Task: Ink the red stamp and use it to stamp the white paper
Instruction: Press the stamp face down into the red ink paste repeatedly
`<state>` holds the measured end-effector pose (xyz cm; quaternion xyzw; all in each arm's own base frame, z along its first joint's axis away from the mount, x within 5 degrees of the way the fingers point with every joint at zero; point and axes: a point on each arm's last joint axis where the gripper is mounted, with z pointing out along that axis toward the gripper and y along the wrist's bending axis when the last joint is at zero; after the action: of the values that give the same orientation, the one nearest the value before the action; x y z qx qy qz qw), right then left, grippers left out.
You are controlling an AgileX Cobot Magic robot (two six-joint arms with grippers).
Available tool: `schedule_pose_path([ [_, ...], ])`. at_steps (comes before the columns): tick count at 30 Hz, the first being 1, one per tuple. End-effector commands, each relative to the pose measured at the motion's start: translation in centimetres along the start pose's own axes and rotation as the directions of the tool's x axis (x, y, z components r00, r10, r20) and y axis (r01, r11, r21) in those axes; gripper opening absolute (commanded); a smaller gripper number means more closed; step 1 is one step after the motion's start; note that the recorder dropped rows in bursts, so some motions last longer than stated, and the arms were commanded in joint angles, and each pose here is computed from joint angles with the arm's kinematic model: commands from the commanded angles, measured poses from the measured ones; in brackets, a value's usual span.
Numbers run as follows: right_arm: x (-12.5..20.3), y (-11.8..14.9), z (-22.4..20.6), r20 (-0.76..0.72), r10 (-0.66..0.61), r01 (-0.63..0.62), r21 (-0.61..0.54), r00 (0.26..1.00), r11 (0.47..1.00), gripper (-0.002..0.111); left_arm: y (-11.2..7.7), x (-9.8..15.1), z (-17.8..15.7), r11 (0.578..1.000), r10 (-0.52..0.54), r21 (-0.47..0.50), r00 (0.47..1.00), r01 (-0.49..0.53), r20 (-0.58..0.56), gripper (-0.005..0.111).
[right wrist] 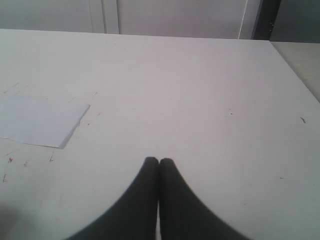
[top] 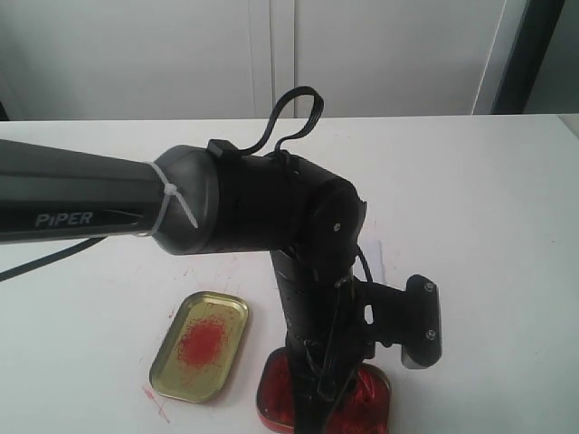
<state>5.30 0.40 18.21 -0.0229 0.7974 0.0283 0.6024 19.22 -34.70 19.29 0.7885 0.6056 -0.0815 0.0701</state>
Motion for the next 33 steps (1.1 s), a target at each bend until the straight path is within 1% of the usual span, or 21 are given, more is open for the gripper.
schedule_pose_path([
  [1,0.0,0.0,0.0,0.014,0.006,-0.006,0.006,1.0,1.0,0.0,-0.1,-0.1,-0.3,1.0,0.016,-0.004,1.0,-0.016,-0.008,0.0],
  [6,0.0,0.0,0.0,0.014,0.006,-0.006,0.006,1.0,1.0,0.0,0.0,0.1,-0.2,1.0,0.014,-0.006,1.0,-0.015,-0.012,0.0],
  [11,0.0,0.0,0.0,0.014,0.006,-0.006,0.006,1.0,1.0,0.0,0.4,0.4,0.9,1.0,0.003,0.01,0.999,-0.003,-0.032,0.0],
  [13,0.0,0.0,0.0,0.014,0.024,-0.024,0.006,1.0,1.0,0.0,0.5,0.4,1.0,1.0,0.0,0.007,1.0,0.0,-0.031,0.0],
  [23,0.0,0.0,0.0,0.014,0.025,-0.025,0.006,1.0,1.0,0.0,0.6,0.3,1.1,1.0,0.0,-0.009,1.0,0.0,-0.018,0.0],
  [26,0.0,0.0,0.0,0.014,0.025,-0.025,0.006,1.0,1.0,0.0,0.6,0.4,1.9,1.0,-0.009,0.017,1.0,0.009,-0.03,0.0],
  [33,0.0,0.0,0.0,0.014,0.025,-0.025,0.006,1.0,1.0,0.0,0.7,1.0,5.4,0.996,-0.023,0.089,0.995,0.031,-0.095,0.0],
])
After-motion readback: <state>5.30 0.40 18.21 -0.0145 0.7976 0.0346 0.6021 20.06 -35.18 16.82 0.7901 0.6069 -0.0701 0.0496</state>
